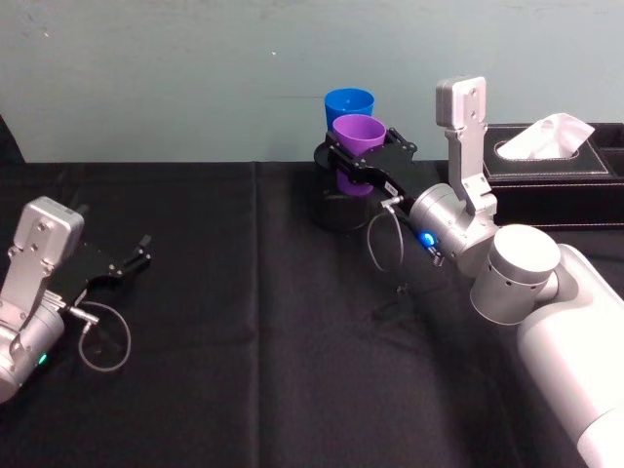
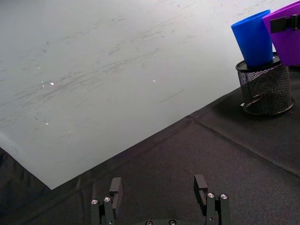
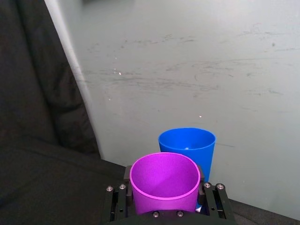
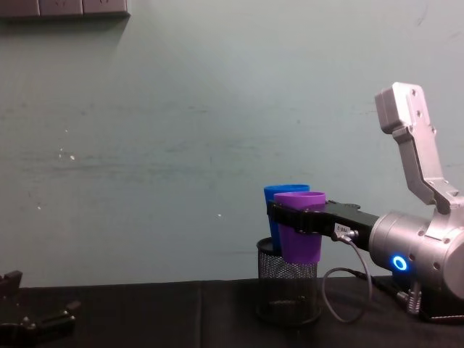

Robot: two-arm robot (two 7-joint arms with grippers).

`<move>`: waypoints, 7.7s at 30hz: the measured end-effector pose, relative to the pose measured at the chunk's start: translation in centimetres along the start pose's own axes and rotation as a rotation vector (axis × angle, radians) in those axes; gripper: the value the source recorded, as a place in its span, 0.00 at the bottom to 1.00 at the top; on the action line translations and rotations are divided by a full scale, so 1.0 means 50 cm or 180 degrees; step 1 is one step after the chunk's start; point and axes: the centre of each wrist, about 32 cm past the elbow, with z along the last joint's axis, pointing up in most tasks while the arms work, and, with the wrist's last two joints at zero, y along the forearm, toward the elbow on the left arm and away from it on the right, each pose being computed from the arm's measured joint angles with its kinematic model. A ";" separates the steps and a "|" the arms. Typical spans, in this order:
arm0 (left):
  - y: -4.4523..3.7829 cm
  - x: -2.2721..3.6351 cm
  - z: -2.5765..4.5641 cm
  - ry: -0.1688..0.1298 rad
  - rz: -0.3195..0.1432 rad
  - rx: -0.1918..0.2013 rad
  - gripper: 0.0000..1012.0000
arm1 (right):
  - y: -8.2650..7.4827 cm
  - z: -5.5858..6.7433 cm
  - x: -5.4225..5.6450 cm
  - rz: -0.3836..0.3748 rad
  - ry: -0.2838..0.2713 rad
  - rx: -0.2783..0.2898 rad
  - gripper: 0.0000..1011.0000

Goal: Pick up one cup with a gripper and tap it against the other cup.

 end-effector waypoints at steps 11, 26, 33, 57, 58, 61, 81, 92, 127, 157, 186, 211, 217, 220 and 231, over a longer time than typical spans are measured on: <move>0.000 0.000 0.000 0.0000 0.0000 0.0000 0.99 | 0.000 0.000 0.000 0.0000 0.0000 0.0000 0.73; 0.000 0.000 0.000 0.0000 0.0000 0.0000 0.99 | 0.000 0.000 0.000 0.0000 0.0000 0.0000 0.73; 0.000 0.000 0.000 0.0000 0.0000 0.0000 0.99 | 0.000 0.000 0.000 0.0000 0.0000 0.0000 0.73; 0.000 0.000 0.000 0.0000 0.0000 0.0000 0.99 | 0.000 0.000 0.000 0.0000 0.0000 0.0000 0.73; 0.000 0.000 0.000 0.0000 0.0000 0.0000 0.99 | 0.000 0.000 0.000 0.0000 0.0000 0.0000 0.73; 0.000 0.000 0.000 0.0000 0.0000 0.0000 0.99 | 0.000 0.000 0.000 0.0000 0.0000 0.0000 0.73; 0.000 0.000 0.000 0.0000 0.0000 0.0000 0.99 | 0.000 0.000 0.000 0.0000 0.0000 0.0000 0.73; 0.000 0.000 0.000 0.0000 0.0000 0.0000 0.99 | 0.000 0.000 0.000 0.0000 0.0000 0.0000 0.73; 0.000 0.000 0.000 0.0000 0.0000 0.0000 0.99 | 0.000 0.000 0.000 0.0000 0.0000 0.0000 0.73; 0.000 0.000 0.000 0.0000 0.0000 0.0000 0.99 | 0.000 0.000 0.000 0.0000 0.0000 0.0000 0.73; 0.000 0.000 0.000 0.0000 0.0000 0.0000 0.99 | -0.188 -0.058 -0.065 0.0061 -0.0118 0.0021 0.73; 0.000 0.000 0.000 0.0000 0.0000 0.0000 0.99 | -0.235 -0.182 -0.108 -0.0053 -0.0106 -0.0196 0.81; 0.000 0.000 0.000 0.0000 0.0000 0.0000 0.99 | -0.237 -0.162 -0.110 -0.0064 -0.0129 -0.0163 0.96; 0.000 0.000 0.000 0.0000 0.0000 0.0000 0.99 | -0.240 -0.136 -0.112 -0.0099 -0.0180 -0.0107 0.99; 0.000 0.000 0.000 0.0000 0.0000 0.0000 0.99 | -0.257 -0.048 -0.109 -0.0320 -0.0344 -0.0054 0.99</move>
